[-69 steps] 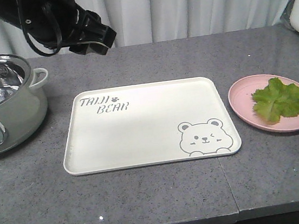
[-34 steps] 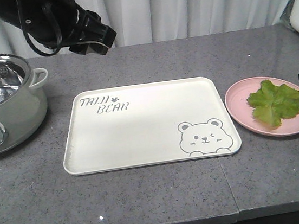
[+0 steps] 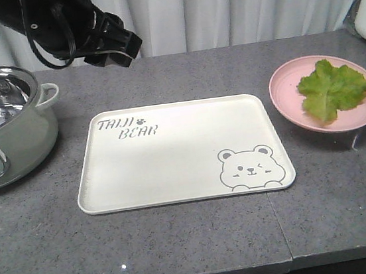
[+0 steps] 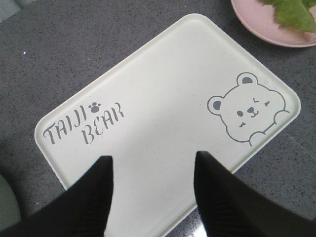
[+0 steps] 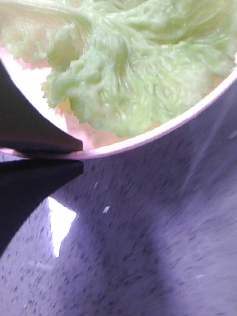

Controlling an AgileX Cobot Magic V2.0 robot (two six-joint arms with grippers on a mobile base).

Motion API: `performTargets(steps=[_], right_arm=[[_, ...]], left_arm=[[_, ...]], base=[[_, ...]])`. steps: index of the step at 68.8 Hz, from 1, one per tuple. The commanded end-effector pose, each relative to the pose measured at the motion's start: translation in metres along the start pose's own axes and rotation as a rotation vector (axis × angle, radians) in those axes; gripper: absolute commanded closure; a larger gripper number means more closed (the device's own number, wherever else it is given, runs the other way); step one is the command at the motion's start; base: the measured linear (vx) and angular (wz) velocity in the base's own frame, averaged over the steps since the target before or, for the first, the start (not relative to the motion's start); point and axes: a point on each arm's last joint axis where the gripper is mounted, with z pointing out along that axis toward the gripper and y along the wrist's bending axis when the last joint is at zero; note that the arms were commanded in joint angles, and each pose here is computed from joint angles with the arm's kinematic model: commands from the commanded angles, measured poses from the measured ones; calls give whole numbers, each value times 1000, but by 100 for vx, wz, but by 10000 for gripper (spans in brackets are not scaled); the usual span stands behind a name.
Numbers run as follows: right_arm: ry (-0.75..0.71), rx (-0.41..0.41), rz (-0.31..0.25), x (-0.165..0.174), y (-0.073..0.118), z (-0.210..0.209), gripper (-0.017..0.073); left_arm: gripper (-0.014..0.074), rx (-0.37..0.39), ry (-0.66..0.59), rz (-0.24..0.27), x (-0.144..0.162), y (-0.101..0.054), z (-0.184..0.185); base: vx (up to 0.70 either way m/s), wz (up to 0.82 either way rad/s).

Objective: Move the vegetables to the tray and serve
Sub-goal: 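Lift the plate with the leaf and set it onto the cream tray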

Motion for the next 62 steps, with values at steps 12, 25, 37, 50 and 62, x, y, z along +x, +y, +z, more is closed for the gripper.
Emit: performTargets(steps=[12,25,37,50,62], right_arm=[[-128,-242,-116,-10,64,-45,565],[-95,-312,-241,-1,132,-11,564],[-57,-364,-354,19,197,28,563],[-7,-327,-484,49,246,74,560],[26,-242,-562,61,255,99,543]], left_arm=[[239,-23,-94,3,-5,-1,-28],[239,-72,-81,6,-4,4,-28],[239,-102,-80,0,-3,6,-28],[239,-167,-77,-3,-3,12,-29],[239,-173,-77,-7,-3,13,-29]], base=[[0,0],[0,0],[0,0],[0,0],[0,0]])
